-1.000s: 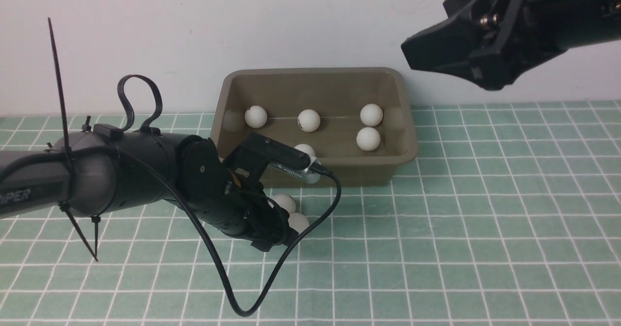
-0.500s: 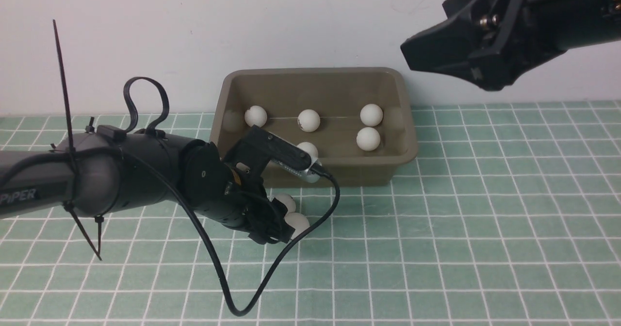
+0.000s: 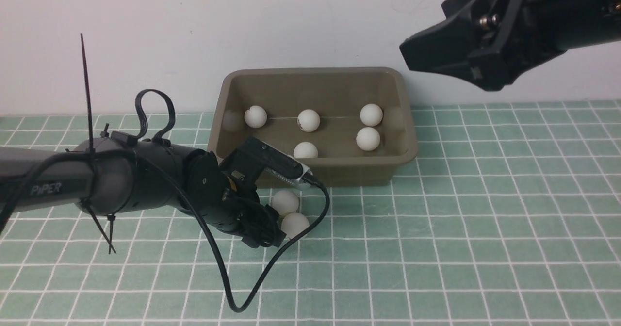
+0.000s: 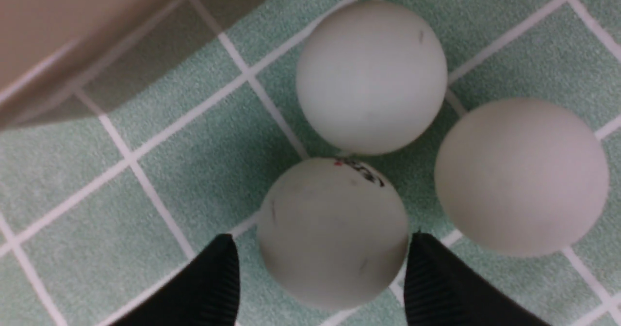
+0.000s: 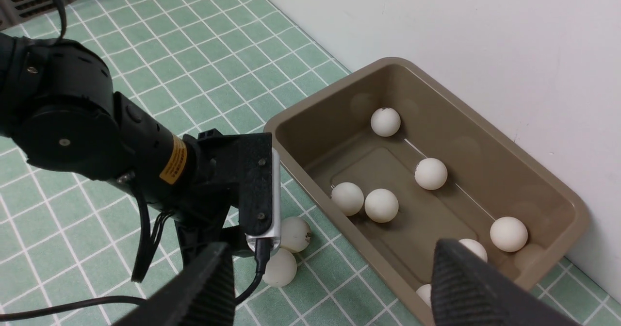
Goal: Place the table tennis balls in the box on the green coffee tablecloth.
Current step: 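Reach for and grasp a ping pong ball on the table beside the basket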
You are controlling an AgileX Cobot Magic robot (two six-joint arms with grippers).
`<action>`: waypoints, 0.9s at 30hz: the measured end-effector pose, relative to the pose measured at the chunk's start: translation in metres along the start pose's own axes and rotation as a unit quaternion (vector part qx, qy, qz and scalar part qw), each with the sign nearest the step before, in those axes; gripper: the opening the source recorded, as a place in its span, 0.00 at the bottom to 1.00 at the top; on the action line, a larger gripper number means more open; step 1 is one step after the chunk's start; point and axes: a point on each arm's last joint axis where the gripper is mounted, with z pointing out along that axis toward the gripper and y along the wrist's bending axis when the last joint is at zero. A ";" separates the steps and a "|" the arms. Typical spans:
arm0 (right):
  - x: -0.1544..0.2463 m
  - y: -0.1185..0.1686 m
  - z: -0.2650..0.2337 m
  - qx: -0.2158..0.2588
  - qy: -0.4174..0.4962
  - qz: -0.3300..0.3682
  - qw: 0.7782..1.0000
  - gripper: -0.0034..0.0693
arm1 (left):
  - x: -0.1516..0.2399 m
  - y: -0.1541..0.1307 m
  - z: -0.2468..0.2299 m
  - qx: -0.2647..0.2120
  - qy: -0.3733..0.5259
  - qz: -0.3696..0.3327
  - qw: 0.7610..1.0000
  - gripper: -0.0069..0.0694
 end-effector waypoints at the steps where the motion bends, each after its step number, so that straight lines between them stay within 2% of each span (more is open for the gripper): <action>1: 0.000 0.000 0.000 0.000 0.000 0.000 1.000 0.72 | 0.000 0.000 0.000 -0.001 -0.002 0.001 1.000 0.61; 4: 0.000 0.000 0.000 0.000 0.000 0.000 1.000 0.72 | -0.001 0.000 0.000 -0.002 -0.005 0.004 1.000 0.51; 11: 0.000 0.000 0.000 0.001 -0.002 0.000 1.000 0.72 | 0.000 0.000 -0.001 0.000 -0.001 0.005 1.000 0.51; 16: -0.001 0.000 0.000 0.003 -0.004 0.000 1.000 0.72 | -0.005 -0.001 -0.025 0.006 0.002 0.007 1.000 0.51; 22: -0.002 -0.001 0.000 0.007 -0.011 0.000 1.000 0.71 | -0.021 -0.001 -0.073 -0.003 -0.062 0.019 0.998 0.51; 27: -0.002 -0.001 0.000 0.007 -0.012 0.001 1.000 0.71 | -0.036 0.003 -0.081 -0.036 -0.142 0.077 0.986 0.51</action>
